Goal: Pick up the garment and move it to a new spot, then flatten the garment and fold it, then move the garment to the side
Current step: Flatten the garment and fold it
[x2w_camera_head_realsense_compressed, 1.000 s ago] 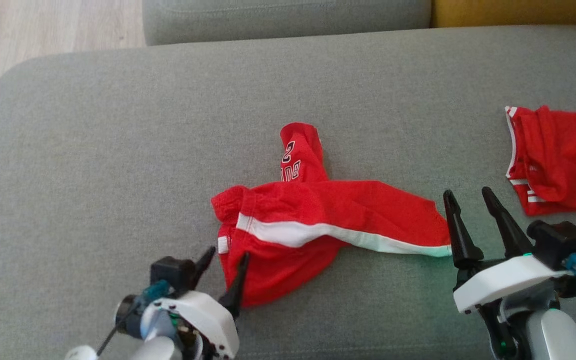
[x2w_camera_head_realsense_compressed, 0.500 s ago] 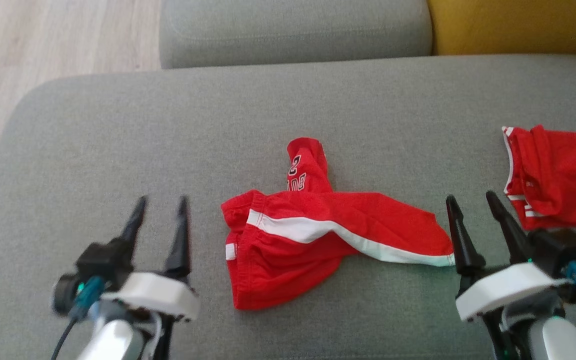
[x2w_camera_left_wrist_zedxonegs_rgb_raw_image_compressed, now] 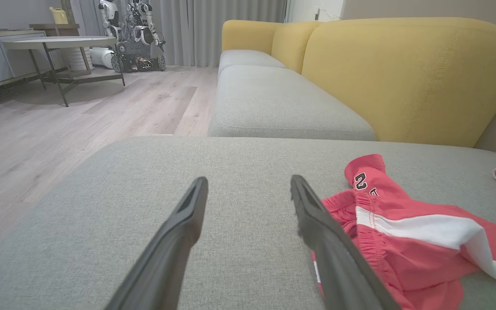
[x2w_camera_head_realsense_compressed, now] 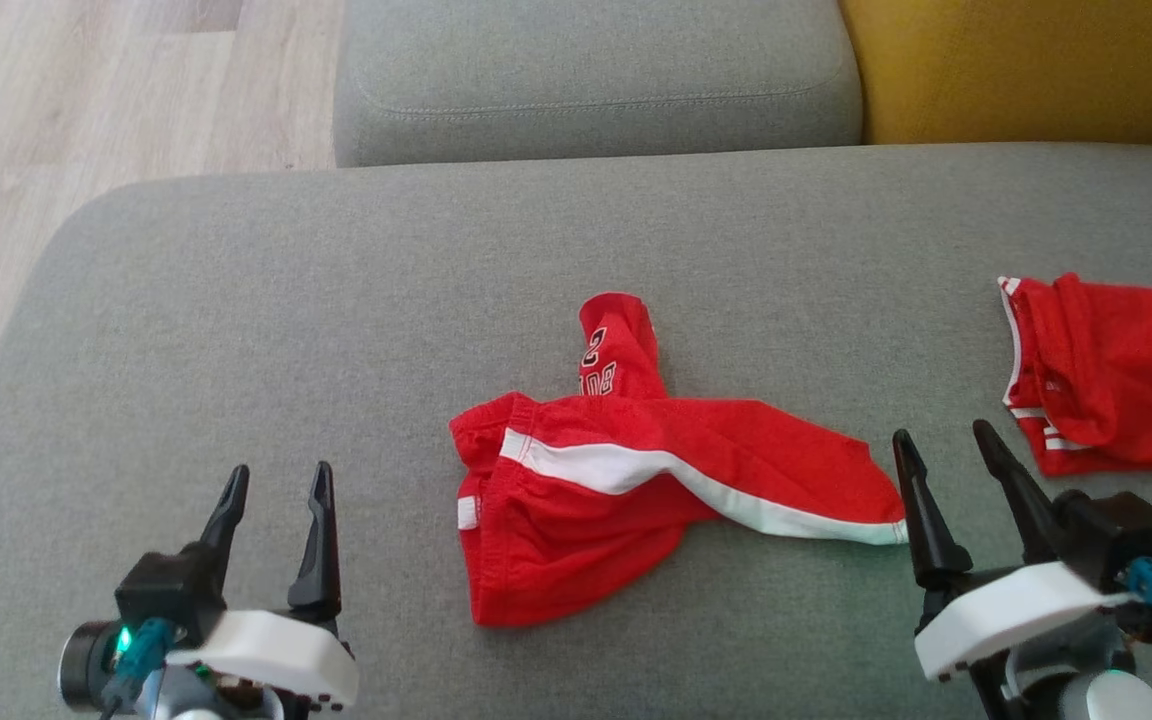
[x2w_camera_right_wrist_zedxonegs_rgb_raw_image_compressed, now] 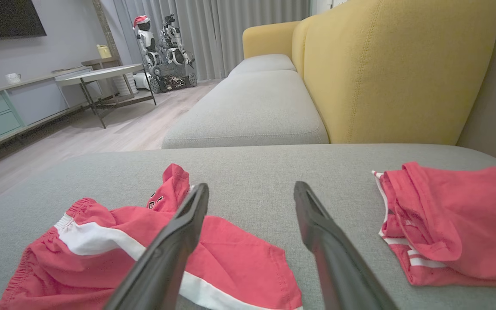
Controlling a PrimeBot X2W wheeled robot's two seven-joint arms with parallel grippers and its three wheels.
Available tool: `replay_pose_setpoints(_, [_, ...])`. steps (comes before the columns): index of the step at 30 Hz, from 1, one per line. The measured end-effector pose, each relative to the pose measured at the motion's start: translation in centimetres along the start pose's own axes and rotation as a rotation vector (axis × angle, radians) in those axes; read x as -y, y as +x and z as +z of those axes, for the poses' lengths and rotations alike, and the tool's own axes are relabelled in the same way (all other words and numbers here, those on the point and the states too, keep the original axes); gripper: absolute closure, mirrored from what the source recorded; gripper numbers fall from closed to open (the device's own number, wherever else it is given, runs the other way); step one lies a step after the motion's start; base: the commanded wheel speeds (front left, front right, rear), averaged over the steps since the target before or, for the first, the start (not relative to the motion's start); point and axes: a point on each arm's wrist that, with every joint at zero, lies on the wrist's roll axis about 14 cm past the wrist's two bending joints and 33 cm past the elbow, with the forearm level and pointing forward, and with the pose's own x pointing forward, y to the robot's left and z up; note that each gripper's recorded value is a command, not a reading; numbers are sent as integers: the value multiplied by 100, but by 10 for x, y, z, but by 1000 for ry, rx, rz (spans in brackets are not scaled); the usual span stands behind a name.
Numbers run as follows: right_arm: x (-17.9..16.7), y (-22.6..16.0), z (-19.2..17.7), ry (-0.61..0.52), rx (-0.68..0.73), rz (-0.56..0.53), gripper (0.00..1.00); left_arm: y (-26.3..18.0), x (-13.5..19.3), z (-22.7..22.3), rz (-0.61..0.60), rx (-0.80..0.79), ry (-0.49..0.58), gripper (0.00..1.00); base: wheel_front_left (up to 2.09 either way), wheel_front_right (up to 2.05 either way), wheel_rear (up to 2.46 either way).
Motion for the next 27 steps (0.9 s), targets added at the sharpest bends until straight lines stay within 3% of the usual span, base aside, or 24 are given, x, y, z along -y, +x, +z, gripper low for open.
replay_pose_setpoints(17, [2,-1,-1,12,-5,-7,0,1,8,-3,-30,-22,-1,0,0,0,0])
replay_pose_setpoints(27, [5,1,-10,29,-33,-15,0,31,66,-3,-274,-66,-5,0,0,0,0])
